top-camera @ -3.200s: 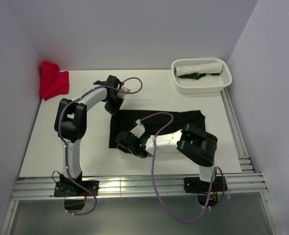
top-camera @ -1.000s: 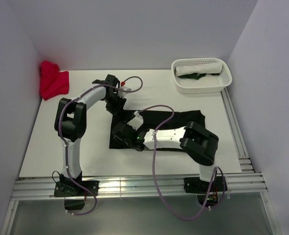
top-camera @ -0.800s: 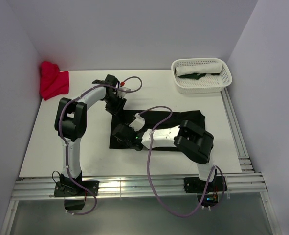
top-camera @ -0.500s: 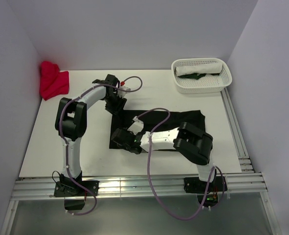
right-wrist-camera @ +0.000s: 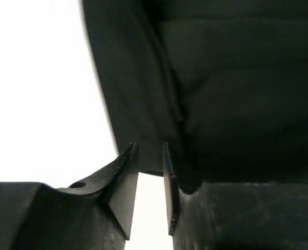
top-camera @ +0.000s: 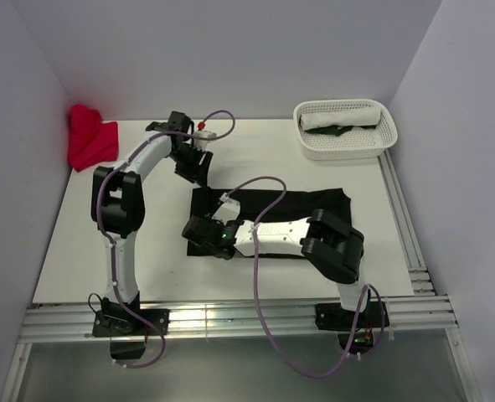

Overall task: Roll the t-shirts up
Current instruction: Roll the tshirt

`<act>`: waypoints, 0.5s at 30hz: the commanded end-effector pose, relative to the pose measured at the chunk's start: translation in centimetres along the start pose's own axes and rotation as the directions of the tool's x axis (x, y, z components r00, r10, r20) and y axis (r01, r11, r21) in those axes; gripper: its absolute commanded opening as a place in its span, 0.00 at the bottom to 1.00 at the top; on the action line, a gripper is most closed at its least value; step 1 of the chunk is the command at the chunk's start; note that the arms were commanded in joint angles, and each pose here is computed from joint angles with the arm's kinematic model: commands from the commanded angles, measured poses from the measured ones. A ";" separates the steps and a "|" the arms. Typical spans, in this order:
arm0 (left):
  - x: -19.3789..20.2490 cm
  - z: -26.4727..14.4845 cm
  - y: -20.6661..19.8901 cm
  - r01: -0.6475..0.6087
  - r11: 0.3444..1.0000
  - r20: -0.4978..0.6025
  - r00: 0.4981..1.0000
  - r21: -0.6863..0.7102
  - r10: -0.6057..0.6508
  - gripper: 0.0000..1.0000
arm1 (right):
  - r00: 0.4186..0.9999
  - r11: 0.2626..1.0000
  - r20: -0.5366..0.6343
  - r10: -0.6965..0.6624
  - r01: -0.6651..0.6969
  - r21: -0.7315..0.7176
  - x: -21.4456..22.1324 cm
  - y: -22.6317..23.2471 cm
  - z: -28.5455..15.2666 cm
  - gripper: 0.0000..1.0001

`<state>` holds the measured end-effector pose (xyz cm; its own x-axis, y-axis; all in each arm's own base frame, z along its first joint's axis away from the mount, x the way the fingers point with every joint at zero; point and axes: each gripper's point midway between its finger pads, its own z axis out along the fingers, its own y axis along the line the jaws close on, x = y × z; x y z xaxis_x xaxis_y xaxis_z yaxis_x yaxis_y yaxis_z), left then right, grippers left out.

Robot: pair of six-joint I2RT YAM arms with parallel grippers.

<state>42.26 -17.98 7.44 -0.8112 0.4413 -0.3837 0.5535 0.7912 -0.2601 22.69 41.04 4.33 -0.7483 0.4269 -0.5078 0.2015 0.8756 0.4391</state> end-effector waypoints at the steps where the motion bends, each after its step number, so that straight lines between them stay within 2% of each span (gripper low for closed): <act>1: -0.1 -3.1 0.5 0.079 0.991 0.045 0.995 0.105 -0.084 0.62 | 0.995 0.999 0.093 -0.036 0.039 -0.030 -3.5 3.2 -2.7 0.35; 6: 0.4 -3.6 0.0 0.162 0.946 0.055 0.981 0.281 -0.184 0.68 | 0.987 0.991 0.083 -0.136 0.135 0.016 -3.7 4.7 -2.3 0.46; 9: 1.2 -3.2 0.2 0.216 0.905 0.025 0.970 0.367 -0.242 0.70 | 0.979 0.982 0.076 -0.187 0.184 0.043 -3.5 6.3 -1.4 0.49; 15: 2.6 -1.5 0.3 0.283 0.861 -0.015 0.952 0.423 -0.305 0.70 | 0.969 0.969 0.057 -0.239 0.234 0.084 -2.8 6.5 -0.1 0.53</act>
<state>40.98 -14.64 7.95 -0.9283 0.2082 -0.3080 0.3623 0.6928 -0.6235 26.07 46.78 9.16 -0.7416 0.2916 -0.6042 0.0845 0.9340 0.3471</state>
